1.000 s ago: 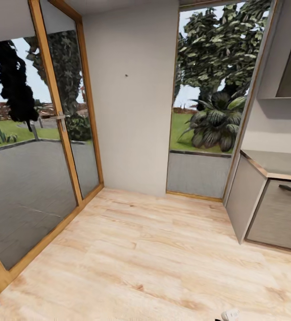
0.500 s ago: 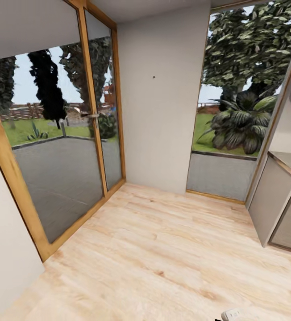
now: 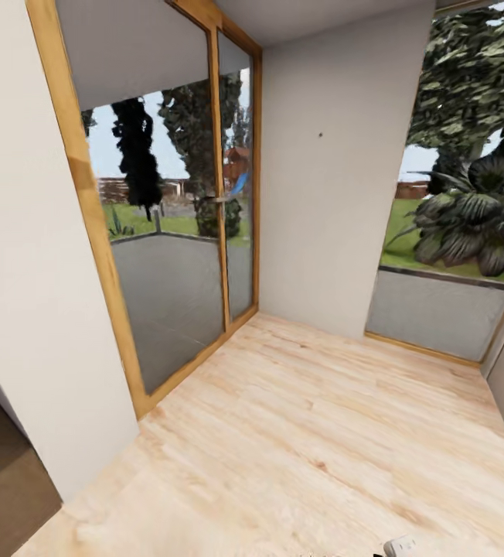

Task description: Put the three can of soda from the living room inside the tash can in the kitchen.

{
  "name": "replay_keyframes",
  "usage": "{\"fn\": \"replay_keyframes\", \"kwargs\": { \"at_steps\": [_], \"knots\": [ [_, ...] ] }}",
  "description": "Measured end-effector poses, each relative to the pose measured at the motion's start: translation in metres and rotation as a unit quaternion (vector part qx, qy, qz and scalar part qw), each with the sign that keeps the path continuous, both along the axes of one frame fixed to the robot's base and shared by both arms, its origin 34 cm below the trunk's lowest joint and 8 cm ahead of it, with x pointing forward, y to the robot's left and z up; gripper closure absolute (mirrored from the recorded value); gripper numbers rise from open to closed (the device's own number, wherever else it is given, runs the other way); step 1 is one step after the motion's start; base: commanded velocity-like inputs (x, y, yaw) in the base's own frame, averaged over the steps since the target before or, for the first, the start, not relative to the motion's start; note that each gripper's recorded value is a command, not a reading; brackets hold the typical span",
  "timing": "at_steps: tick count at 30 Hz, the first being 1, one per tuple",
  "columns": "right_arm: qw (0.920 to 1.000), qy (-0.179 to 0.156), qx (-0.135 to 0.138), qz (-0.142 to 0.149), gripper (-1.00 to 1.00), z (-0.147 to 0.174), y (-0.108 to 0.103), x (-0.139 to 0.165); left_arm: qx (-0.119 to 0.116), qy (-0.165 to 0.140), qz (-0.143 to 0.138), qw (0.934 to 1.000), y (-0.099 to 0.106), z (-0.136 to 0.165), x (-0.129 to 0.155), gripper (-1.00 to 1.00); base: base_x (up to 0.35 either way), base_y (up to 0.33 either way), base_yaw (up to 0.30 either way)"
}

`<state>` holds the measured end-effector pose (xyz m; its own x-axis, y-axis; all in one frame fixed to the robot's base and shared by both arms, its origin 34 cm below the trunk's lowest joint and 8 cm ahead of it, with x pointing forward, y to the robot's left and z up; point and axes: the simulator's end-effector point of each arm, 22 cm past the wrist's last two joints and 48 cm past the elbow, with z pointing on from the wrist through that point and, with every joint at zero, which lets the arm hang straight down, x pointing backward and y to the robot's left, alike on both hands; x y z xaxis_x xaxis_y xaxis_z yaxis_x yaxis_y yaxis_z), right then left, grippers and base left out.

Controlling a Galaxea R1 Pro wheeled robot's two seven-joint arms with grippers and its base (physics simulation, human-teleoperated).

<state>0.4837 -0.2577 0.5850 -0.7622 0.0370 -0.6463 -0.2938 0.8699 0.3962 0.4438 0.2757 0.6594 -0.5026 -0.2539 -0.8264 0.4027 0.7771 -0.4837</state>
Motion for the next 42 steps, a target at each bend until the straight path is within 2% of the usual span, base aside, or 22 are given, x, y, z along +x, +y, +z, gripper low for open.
{"fn": "replay_keyframes", "kwargs": {
  "at_steps": [1, 5, 42],
  "knots": [
    [0.9999, 0.001, -0.008, -0.007, -1.0, -0.0019, -0.004, 0.0012, 0.0, 0.0, 0.0, 1.0, 0.0, 0.0, 0.0, -1.0, -0.192, 0.241, 0.29],
    [0.9999, 0.001, -0.011, -0.01, -1.0, -0.0027, -0.0057, 0.0017, 0.0, 0.0, 0.0, 1.0, 0.0, -0.0002, -0.0002, -1.0, -0.191, 0.241, 0.29],
    [0.9999, 0.001, -0.013, -0.011, -1.0, -0.0032, -0.0066, 0.0018, 0.0, 0.002, 0.0, 1.0, -0.0002, -0.0007, -0.0006, -1.0, -0.167, 0.243, 0.29]
  ]
}}
